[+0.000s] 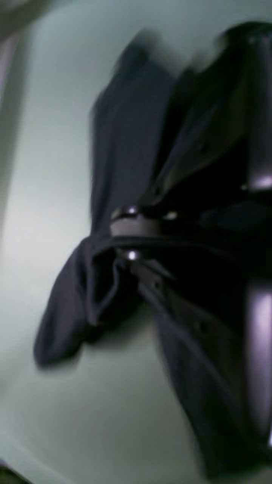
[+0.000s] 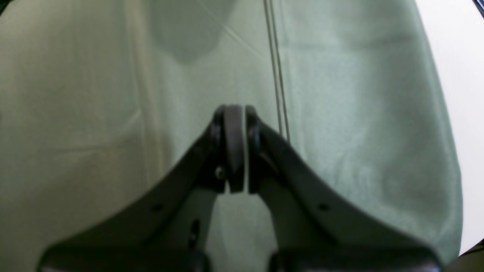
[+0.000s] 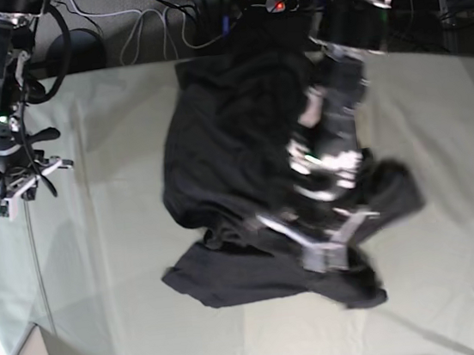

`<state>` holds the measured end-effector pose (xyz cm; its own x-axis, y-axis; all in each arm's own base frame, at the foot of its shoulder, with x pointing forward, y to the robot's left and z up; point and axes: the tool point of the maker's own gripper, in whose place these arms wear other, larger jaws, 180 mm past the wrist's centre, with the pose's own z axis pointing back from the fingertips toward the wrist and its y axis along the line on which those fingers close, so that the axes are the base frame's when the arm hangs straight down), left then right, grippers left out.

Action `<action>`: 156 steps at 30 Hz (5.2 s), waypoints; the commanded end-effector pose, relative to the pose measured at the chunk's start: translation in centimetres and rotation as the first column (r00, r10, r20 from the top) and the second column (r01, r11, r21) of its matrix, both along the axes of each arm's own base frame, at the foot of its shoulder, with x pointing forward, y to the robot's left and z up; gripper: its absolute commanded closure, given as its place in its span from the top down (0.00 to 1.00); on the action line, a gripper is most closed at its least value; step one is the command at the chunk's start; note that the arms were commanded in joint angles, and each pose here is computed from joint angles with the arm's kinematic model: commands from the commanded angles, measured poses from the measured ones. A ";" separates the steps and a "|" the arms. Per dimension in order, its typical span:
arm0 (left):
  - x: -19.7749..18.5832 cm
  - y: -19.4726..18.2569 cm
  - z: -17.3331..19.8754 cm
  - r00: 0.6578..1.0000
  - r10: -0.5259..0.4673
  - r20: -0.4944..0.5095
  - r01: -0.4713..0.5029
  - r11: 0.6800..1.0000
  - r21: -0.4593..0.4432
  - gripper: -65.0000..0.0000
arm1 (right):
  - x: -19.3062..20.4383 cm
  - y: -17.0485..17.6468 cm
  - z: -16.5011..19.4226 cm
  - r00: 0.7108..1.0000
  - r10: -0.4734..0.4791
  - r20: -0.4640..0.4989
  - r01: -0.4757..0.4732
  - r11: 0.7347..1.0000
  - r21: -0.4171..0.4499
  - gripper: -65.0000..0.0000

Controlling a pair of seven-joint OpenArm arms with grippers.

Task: Layout the t-shirt on the table in an organized manner, then fold the t-shirt properly
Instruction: 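Grasp the shirt edge with the left gripper and lift it, then lower the right gripper onto the shirt's corner and grasp it, then lift the shirt with both grippers and swing it over the table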

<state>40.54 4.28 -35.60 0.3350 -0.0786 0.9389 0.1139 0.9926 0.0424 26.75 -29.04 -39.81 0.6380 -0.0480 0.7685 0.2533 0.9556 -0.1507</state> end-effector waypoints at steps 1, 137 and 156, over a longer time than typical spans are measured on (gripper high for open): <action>-0.1 -2.0 1.3 0.997 -0.058 0.056 0.055 0.998 0.042 0.00 | 0.9 -0.4 1.4 0.999 0.003 0.050 -0.002 1.000 -0.021 0.00; -23.3 37.7 2.3 0.473 0.877 -0.086 -0.848 0.426 -0.314 0.00 | -7.0 26.4 -7.8 0.795 0.586 -0.155 -0.495 0.776 0.390 0.22; -15.0 34.0 13.6 0.594 0.781 0.192 -0.648 0.606 -0.461 0.00 | -2.3 9.7 7.3 0.944 0.313 0.103 -0.311 0.950 -0.036 0.00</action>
